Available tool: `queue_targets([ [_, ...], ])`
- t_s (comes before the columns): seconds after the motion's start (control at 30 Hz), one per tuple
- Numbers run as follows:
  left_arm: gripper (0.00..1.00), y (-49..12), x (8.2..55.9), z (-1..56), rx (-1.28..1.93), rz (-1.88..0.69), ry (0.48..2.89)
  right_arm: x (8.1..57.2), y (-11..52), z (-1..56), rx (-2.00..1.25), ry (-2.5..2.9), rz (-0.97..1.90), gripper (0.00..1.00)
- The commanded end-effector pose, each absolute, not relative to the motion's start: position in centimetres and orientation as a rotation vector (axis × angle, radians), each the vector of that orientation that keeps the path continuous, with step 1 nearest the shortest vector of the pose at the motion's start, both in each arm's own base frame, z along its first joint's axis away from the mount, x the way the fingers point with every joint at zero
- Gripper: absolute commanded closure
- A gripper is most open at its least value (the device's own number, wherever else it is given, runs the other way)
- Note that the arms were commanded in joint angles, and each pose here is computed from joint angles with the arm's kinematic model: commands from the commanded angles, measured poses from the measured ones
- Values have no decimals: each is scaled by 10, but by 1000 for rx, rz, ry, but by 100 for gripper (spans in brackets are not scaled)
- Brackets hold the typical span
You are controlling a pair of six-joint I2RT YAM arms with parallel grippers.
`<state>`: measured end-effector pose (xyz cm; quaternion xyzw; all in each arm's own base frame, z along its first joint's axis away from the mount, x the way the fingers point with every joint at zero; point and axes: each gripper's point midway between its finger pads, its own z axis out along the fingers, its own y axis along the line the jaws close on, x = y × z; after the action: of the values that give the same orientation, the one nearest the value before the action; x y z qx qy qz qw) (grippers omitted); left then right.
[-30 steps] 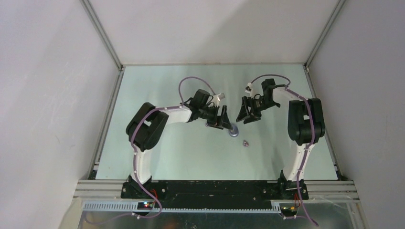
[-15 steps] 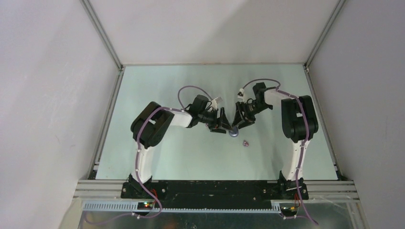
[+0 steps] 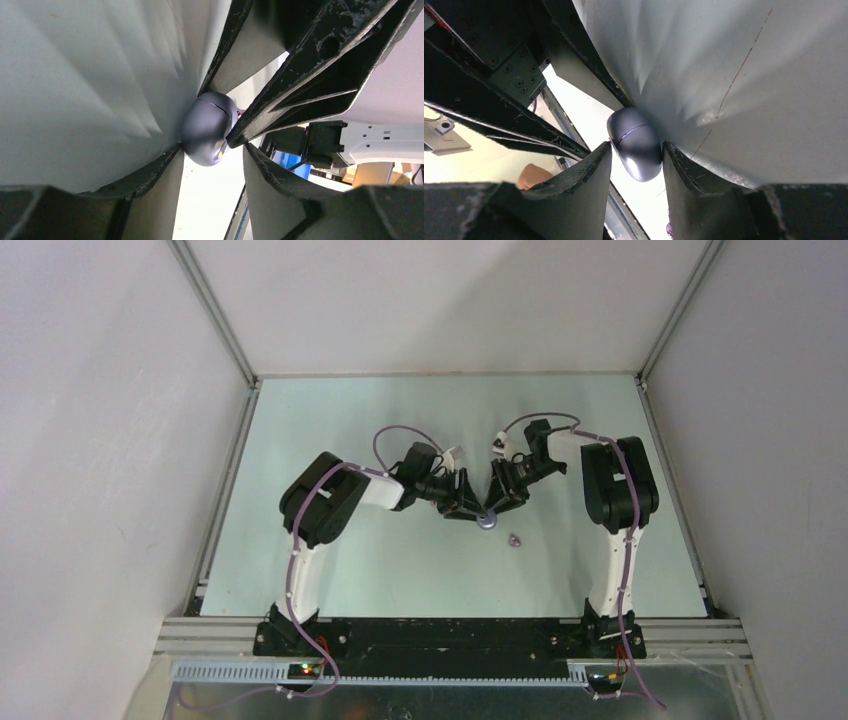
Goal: Insert the wireless bluetooth earbuds into the charging case
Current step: Pick up the charging case from the center of the board.
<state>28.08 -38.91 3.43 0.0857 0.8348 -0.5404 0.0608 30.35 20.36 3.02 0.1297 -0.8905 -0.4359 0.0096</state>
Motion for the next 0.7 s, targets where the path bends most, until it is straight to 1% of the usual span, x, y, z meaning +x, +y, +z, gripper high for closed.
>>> queue_targets([
  [0.0,47,-385,276,14,231,-1588,2592,296,212,41,392,-2689,-1479,55],
  [0.07,49,-384,276,12,227,-1583,2598,296,213,45,388,-2671,-1512,61],
  [0.17,49,-385,276,14,231,-1591,2595,296,215,51,392,-2652,-1560,71],
  [0.23,47,-386,275,17,242,-1614,2583,297,216,56,397,-2641,-1591,77],
  [0.27,41,-387,274,20,253,-1630,2575,298,215,59,404,-2647,-1603,79],
  [0.3,38,-388,275,23,263,-1642,2560,299,214,62,406,-2651,-1611,80],
  [0.33,30,-389,275,28,277,-1660,2547,303,211,66,410,-2666,-1622,81],
  [0.4,24,-390,276,37,299,-1692,2508,307,206,74,407,-2686,-1648,82],
  [0.47,20,-391,278,47,320,-1732,2462,312,201,83,409,-2708,-1674,82],
  [0.53,20,-392,279,59,352,-1787,2407,315,196,90,418,-2730,-1691,83],
  [0.67,23,-395,273,90,505,-1932,2249,316,192,105,486,-2766,-1695,83],
])
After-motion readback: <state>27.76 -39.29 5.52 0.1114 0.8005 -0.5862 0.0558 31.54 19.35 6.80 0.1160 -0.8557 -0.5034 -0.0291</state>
